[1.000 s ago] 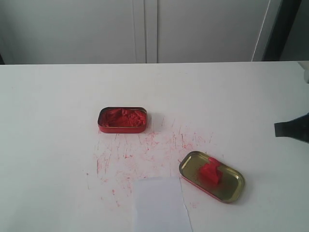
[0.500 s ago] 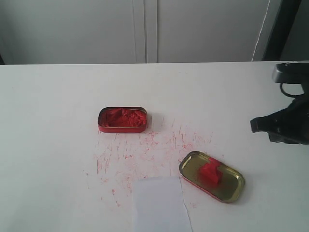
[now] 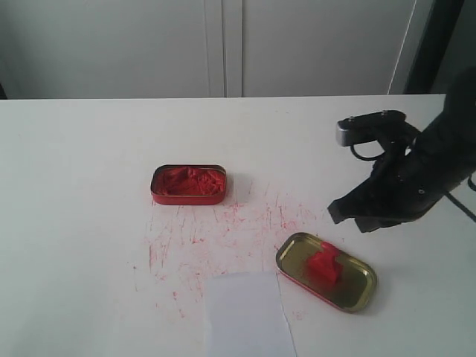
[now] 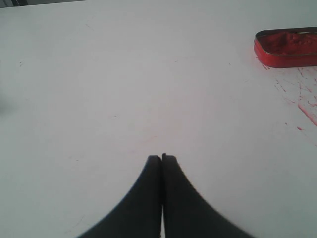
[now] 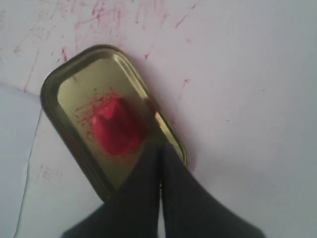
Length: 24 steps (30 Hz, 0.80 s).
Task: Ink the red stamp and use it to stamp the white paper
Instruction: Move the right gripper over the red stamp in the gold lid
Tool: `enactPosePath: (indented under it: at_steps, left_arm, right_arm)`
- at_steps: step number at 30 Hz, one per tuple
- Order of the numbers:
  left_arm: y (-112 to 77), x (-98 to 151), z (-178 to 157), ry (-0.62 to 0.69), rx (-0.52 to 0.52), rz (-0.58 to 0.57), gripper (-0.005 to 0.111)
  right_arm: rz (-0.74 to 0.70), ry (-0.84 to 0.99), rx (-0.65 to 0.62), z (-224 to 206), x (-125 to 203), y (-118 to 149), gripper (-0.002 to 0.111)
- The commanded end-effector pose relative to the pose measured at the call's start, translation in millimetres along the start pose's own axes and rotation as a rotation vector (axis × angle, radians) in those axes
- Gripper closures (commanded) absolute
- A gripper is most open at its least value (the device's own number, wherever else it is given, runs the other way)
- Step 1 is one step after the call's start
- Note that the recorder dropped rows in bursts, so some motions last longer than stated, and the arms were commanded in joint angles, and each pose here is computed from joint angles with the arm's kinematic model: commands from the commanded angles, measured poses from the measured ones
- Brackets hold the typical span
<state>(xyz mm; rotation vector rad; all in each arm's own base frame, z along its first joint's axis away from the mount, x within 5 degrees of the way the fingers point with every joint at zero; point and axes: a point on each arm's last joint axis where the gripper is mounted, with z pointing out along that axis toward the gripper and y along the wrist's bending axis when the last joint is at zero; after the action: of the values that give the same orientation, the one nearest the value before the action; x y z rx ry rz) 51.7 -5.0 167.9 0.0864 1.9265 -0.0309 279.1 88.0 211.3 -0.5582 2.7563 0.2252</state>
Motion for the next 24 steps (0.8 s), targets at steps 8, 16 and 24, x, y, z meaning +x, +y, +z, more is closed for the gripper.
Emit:
enactPosePath:
  at_steps: [8, 16, 24]
  left_arm:
    - [0.2, 1, 0, -0.005, -0.003, -0.001, 0.107]
    - [0.2, 1, 0, -0.005, -0.003, -0.001, 0.107]
    - [0.2, 1, 0, -0.005, -0.003, -0.001, 0.107]
  right_arm:
    - [-0.190, 0.066, -0.056, 10, -18, 32, 0.108]
    - [-0.270, 0.102, -0.058, 17, -19, 35, 0.099]
    - [-0.300, 0.086, -0.050, 18, -20, 38, 0.075]
